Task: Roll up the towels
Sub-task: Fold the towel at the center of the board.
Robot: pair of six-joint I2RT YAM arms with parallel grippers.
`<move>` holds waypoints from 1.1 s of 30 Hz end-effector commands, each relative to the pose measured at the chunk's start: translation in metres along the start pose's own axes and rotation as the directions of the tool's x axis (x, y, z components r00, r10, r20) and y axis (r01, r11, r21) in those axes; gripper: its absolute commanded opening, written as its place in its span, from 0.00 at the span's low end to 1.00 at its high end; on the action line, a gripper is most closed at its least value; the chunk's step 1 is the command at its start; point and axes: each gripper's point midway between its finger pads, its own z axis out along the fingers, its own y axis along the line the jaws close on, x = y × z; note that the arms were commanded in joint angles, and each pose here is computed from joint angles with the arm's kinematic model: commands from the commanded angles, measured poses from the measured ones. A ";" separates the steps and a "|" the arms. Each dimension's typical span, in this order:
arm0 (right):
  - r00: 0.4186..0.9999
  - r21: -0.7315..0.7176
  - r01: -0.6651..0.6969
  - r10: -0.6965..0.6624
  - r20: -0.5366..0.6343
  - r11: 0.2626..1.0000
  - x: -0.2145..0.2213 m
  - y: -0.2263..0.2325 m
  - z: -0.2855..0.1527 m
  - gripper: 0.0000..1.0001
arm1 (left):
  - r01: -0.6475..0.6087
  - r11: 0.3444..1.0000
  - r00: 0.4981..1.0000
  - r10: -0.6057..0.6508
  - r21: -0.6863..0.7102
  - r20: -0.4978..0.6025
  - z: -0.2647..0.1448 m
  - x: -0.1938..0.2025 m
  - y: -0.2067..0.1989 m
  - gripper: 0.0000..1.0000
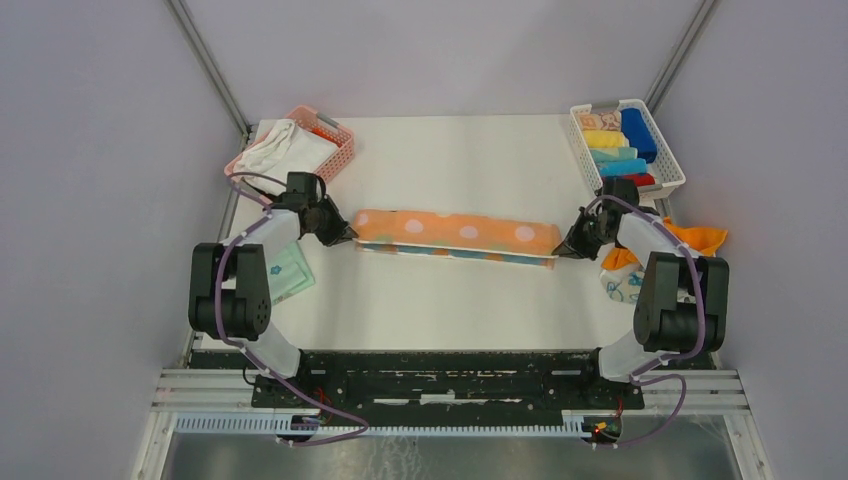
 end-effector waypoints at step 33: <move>0.976 -0.057 0.172 -0.163 0.141 0.983 -0.050 0.051 0.004 0.38 | -0.362 0.929 0.926 0.368 -0.079 0.081 0.005 -0.030 -0.075 0.41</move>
